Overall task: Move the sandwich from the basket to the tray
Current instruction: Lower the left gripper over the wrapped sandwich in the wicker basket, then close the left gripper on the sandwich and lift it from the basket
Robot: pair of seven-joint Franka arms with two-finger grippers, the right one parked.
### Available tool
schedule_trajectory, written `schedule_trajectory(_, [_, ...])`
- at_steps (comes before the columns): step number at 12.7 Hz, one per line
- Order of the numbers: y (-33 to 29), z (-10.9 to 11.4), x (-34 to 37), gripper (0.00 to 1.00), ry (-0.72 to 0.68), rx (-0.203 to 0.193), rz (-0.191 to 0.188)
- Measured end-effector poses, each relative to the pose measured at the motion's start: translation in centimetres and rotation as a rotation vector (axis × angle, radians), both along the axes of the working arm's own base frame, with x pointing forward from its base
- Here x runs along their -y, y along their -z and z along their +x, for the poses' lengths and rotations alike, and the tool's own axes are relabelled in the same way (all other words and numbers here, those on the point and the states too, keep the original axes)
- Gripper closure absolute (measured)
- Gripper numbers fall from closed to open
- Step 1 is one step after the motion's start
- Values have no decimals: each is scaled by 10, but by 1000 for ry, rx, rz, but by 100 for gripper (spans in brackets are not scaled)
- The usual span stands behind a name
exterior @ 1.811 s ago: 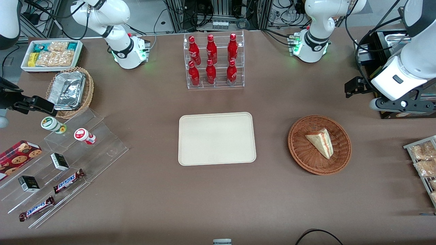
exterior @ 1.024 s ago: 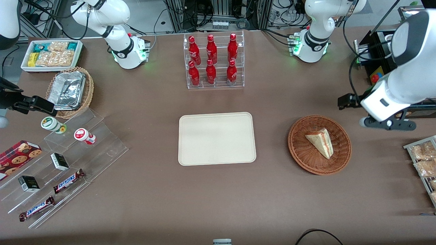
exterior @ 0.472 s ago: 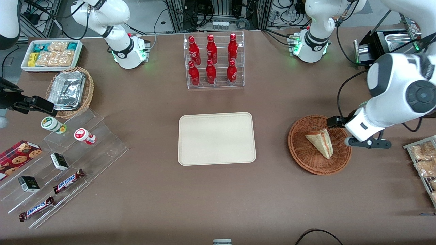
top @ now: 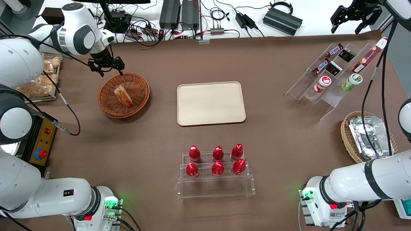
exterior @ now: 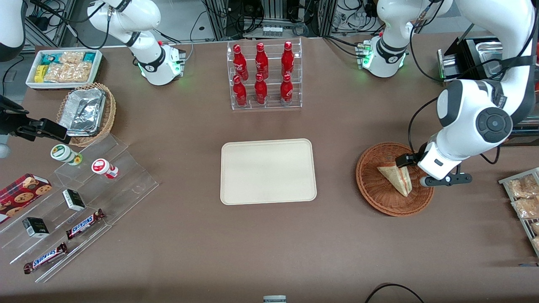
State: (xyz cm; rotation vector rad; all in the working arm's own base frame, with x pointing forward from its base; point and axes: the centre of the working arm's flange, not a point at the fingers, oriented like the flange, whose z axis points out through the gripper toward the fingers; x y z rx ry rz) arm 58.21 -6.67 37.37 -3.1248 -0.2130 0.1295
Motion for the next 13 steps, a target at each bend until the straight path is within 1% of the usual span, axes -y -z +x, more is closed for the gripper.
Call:
schedule_trajectory(2, [11, -2, 0, 0, -128, 25, 5])
schedule_trajectory(4, [21, -6, 0, 0, -261, 40, 9])
schedule_trajectory(8, [48, -20, -20, 0, -345, 92, 2])
schedule_trajectory(11, [62, -29, -29, 0, -367, 101, 0])
schedule_trajectory(13, [68, -32, -28, 0, -413, 105, 0])
